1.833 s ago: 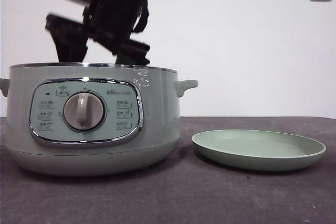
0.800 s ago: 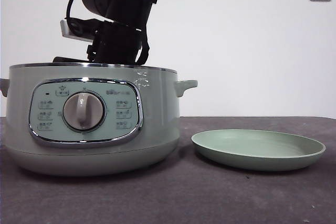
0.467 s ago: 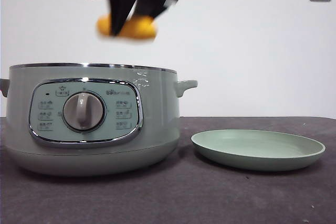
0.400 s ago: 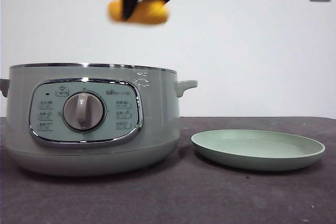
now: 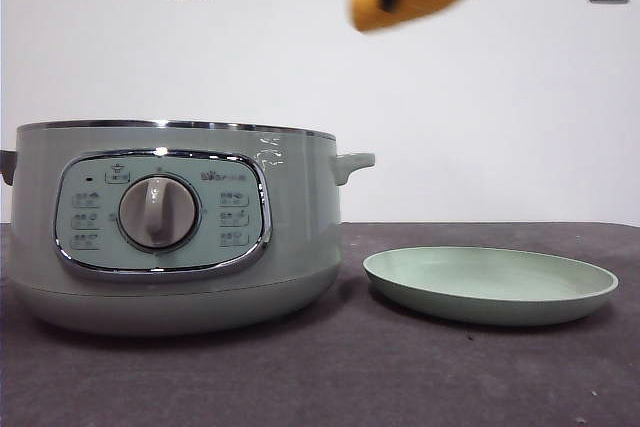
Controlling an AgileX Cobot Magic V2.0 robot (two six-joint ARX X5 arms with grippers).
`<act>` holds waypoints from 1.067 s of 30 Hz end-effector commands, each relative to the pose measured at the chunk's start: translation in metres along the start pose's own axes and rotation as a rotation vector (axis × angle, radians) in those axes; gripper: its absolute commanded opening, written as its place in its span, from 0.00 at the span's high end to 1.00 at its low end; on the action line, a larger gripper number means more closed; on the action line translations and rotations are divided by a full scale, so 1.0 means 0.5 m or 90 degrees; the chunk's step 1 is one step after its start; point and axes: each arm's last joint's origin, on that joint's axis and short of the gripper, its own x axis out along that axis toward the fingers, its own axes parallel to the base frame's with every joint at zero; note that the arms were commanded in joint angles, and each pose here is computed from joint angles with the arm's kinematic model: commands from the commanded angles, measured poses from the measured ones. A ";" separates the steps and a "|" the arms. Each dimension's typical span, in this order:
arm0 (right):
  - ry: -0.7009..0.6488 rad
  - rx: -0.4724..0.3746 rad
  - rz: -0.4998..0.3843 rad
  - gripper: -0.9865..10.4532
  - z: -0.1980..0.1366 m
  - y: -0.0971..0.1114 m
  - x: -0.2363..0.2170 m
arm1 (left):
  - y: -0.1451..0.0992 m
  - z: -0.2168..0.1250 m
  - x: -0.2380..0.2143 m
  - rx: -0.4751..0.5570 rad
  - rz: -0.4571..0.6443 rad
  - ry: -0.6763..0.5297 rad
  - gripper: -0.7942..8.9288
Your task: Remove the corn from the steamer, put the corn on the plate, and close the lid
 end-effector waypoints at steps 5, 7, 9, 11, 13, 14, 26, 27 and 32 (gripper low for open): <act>0.080 0.100 -0.025 0.92 -0.027 -0.058 0.063 | -0.004 0.022 0.009 -0.021 -0.030 -0.042 0.93; 0.100 0.114 -0.030 0.92 -0.039 -0.073 0.089 | -0.005 0.023 0.013 -0.021 -0.035 -0.040 0.93; 0.115 0.122 -0.032 0.92 -0.053 -0.076 0.124 | -0.006 0.023 0.013 -0.021 -0.046 -0.041 0.93; 0.125 0.125 -0.032 0.92 -0.067 -0.076 0.158 | -0.006 0.023 0.013 -0.021 -0.045 -0.043 0.93; 0.131 0.135 -0.034 0.92 -0.084 -0.080 0.193 | -0.006 0.024 0.012 -0.021 -0.045 -0.044 0.93; 0.129 0.136 -0.034 0.92 -0.090 -0.079 0.209 | -0.006 0.024 0.013 -0.021 -0.045 -0.044 0.93; 0.067 0.159 -0.039 0.92 -0.177 -0.067 0.359 | -0.007 0.028 0.022 -0.021 -0.045 -0.048 0.93; 0.067 0.157 -0.039 0.92 -0.181 -0.066 0.365 | -0.007 0.028 0.025 -0.021 -0.045 -0.045 0.93; 0.085 0.153 -0.038 0.90 -0.193 -0.064 0.392 | -0.009 0.027 0.039 -0.019 -0.045 -0.032 0.93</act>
